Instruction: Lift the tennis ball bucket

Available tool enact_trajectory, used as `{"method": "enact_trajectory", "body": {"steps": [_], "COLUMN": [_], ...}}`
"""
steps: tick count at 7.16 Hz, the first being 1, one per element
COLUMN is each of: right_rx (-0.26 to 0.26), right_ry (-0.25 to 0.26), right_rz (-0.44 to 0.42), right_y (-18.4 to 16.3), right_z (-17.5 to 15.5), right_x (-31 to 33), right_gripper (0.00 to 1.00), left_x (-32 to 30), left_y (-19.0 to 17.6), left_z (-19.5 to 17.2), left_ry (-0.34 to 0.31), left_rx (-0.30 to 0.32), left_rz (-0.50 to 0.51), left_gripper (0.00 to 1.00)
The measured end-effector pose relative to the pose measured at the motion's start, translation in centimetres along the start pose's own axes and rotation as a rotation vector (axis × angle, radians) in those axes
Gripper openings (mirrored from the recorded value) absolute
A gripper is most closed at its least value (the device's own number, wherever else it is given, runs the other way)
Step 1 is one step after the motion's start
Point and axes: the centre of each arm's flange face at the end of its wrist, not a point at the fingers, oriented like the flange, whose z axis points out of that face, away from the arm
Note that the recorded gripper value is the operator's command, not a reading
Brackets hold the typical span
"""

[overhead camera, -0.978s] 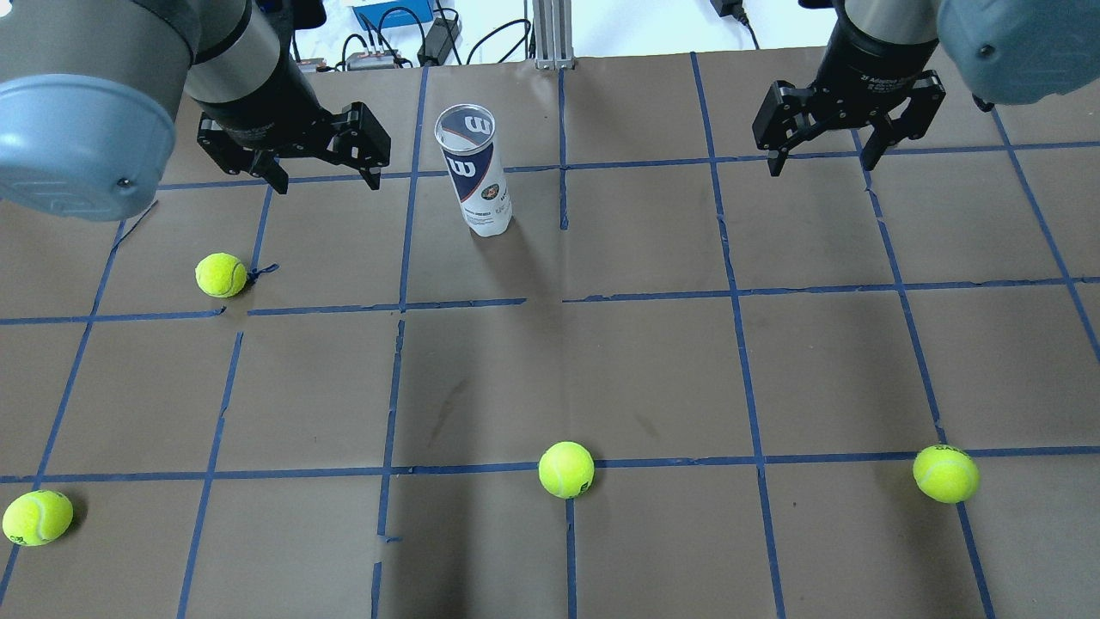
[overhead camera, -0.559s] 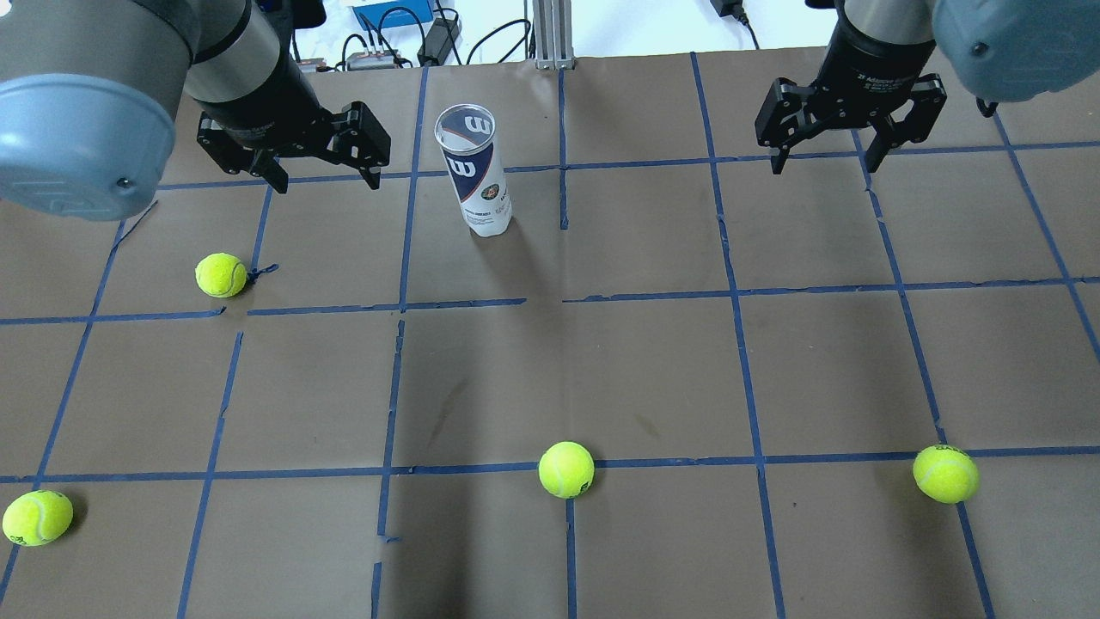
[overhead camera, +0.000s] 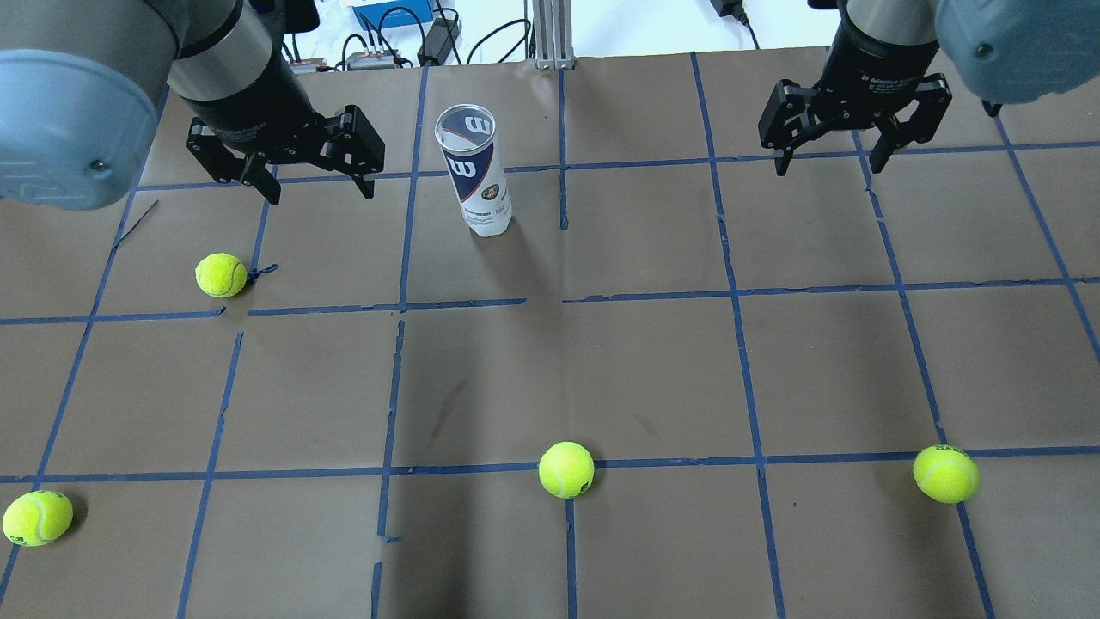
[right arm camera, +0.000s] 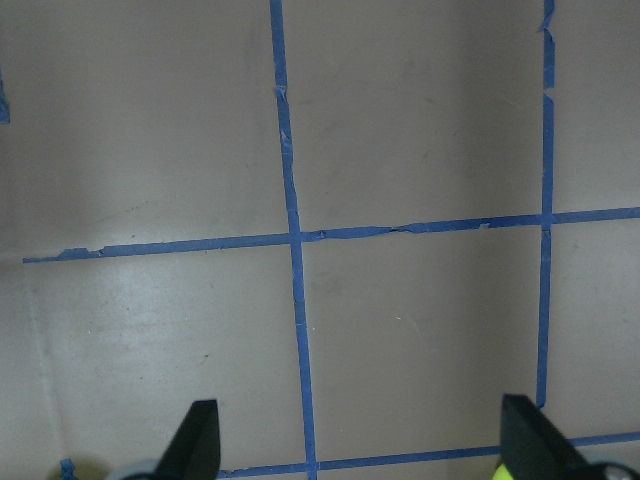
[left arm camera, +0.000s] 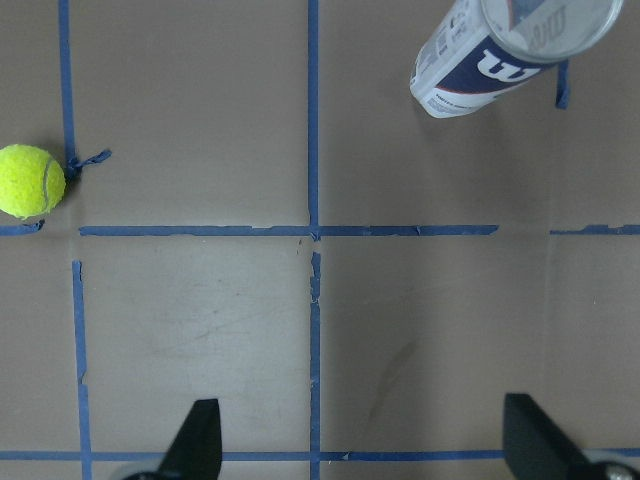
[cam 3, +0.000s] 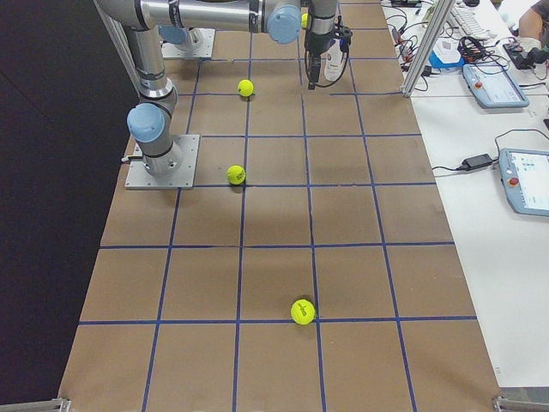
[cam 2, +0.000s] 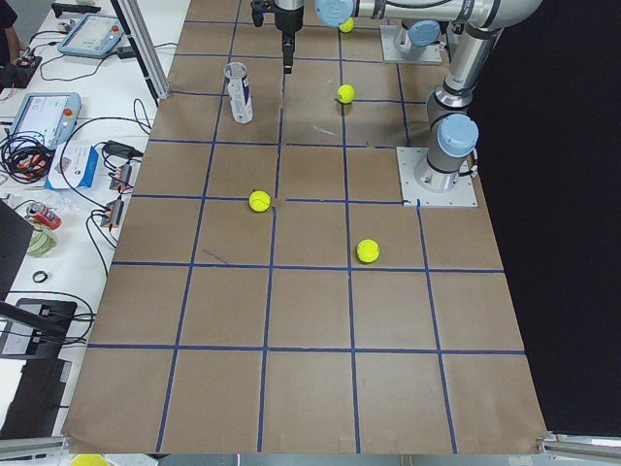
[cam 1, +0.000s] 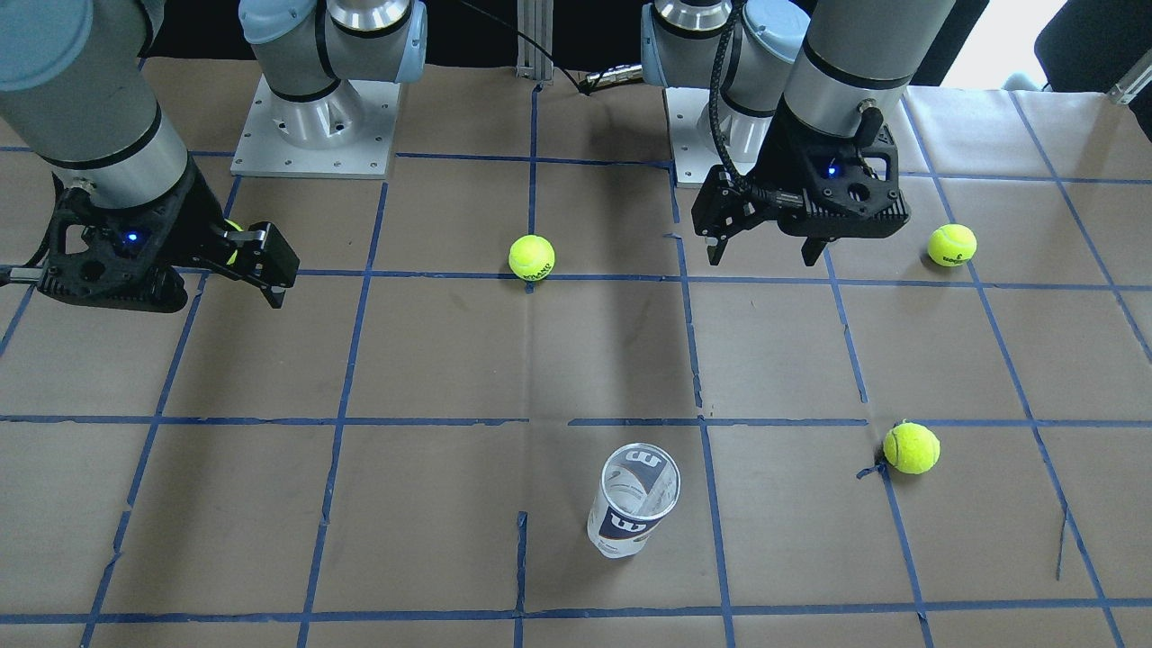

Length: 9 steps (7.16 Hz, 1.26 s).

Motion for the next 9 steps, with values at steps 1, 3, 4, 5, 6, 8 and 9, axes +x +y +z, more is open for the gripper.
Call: {"method": "enact_trajectory", "body": {"steps": [1,3,4,5,6,8,9], "right_rx": [0.007,0.019,0.015,0.015,0.018,0.020,0.023], "right_ry": [-0.003,-0.006,-0.005,-0.004,-0.005,-0.006,-0.006], "right_rz": [0.005,0.010,0.012,0.013,0.014,0.015,0.015], "right_y": [-0.07,-0.56,-0.69,-0.69,-0.72,-0.67,-0.58], "right_z": [-0.20,-0.31,-0.13,-0.20,-0.31,-0.51,-0.71], "right_x": [0.11,0.25,0.33,0.38,0.40,0.41,0.42], "right_gripper": [1.00,1.00,1.00,1.00,1.00,1.00,1.00], "left_x": [-0.26,-0.39,-0.45,-0.48,-0.44,-0.37,-0.37], "left_y": [-0.01,-0.02,-0.03,-0.06,-0.08,-0.06,-0.02], "left_z": [-0.06,-0.11,-0.11,-0.13,-0.13,-0.16,-0.24], "left_ry": [0.001,0.001,0.000,0.000,0.002,0.003,0.002], "left_rx": [-0.002,-0.002,-0.002,-0.001,-0.001,0.000,0.001], "left_rz": [-0.004,-0.005,-0.006,-0.007,-0.007,-0.006,-0.005], "left_gripper": [1.00,1.00,1.00,1.00,1.00,1.00,1.00]}}
